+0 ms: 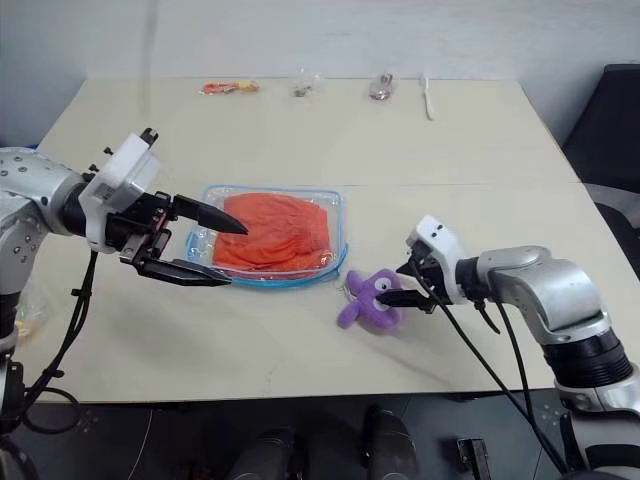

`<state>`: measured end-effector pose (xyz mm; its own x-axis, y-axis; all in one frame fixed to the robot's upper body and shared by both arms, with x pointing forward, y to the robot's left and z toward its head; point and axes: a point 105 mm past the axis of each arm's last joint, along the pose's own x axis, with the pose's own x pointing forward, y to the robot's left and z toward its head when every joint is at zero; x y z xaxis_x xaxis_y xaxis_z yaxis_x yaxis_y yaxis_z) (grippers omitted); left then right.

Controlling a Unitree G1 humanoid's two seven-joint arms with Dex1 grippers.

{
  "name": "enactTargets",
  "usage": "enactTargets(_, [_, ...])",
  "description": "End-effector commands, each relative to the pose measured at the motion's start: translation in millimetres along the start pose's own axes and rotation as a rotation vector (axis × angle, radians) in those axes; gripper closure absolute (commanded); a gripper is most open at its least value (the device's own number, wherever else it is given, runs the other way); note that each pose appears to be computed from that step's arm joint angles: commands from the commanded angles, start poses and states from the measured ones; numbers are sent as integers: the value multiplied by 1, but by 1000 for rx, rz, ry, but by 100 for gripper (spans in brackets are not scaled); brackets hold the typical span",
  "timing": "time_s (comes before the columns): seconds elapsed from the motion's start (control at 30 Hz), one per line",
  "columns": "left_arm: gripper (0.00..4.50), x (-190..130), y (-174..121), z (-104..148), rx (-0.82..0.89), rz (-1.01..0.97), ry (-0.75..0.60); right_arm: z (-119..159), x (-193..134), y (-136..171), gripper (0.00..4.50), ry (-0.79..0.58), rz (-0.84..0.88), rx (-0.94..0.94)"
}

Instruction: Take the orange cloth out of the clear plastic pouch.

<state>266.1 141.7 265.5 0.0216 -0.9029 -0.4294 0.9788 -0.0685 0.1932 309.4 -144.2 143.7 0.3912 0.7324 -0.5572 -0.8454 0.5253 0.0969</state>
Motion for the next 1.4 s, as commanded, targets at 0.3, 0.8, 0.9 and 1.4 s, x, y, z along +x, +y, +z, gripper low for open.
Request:
enactTargets(0.3, [74,-5,-2,8,41,26,7,4,-7,19,439,-34,52,48])
enactTargets(0.8, [74,3,0,9,37,-8,-6,11,32,75,447,-311,41,514])
enactTargets(0.9, [74,4,2,12,44,-18,-8,6,47,82,447,-292,13,573])
enactTargets(1.4, [74,10,5,8,59,-29,4,17,36,83,223,-282,-17,504])
